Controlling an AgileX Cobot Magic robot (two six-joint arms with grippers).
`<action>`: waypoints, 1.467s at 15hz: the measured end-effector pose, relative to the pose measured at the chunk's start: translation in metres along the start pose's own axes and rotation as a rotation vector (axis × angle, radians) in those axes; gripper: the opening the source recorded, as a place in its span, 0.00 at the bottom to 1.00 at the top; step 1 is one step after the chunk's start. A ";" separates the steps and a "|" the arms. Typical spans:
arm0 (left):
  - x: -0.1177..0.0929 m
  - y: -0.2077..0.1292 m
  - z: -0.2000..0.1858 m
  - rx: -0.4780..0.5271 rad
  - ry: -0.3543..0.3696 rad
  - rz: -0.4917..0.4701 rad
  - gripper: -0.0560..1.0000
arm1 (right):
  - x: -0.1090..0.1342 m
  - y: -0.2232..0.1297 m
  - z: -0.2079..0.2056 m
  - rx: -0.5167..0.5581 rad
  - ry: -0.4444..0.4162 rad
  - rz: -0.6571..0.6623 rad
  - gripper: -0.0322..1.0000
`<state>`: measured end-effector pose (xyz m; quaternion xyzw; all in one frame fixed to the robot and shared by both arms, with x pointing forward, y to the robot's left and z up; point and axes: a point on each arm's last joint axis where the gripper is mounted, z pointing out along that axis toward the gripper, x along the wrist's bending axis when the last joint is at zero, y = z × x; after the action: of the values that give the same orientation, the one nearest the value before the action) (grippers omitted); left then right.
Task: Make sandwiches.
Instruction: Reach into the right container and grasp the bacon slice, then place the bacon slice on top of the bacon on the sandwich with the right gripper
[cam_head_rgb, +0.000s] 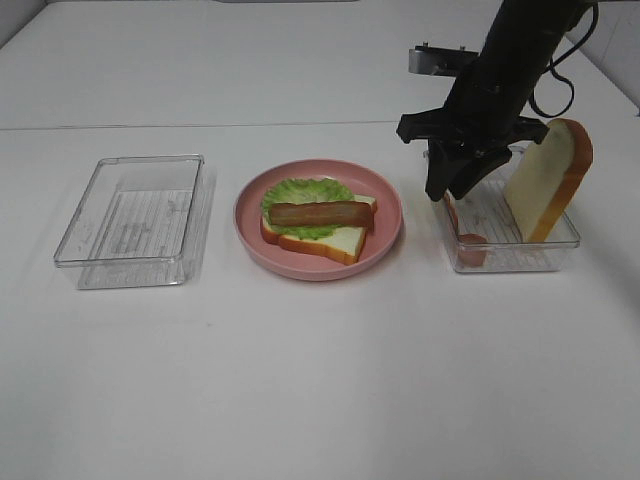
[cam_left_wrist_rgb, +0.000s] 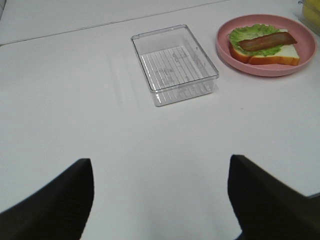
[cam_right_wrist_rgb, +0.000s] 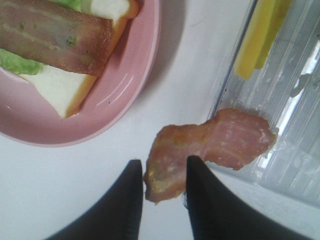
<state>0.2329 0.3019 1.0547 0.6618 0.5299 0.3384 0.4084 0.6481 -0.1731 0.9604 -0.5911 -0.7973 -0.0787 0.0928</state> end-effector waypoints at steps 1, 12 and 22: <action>0.000 0.000 0.000 0.000 0.000 0.000 0.73 | 0.000 0.000 0.000 0.000 0.003 0.001 0.21; 0.000 0.000 0.000 0.000 0.000 0.000 0.73 | 0.003 0.000 -0.012 0.032 0.003 -0.014 0.03; 0.000 0.000 0.000 0.000 0.000 0.000 0.73 | 0.047 -0.017 -0.130 -0.289 0.138 -0.075 0.03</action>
<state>0.2329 0.3019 1.0547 0.6618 0.5299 0.3384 0.4084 0.6253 -0.1656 1.0978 -0.5615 -0.7908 -0.2364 0.0585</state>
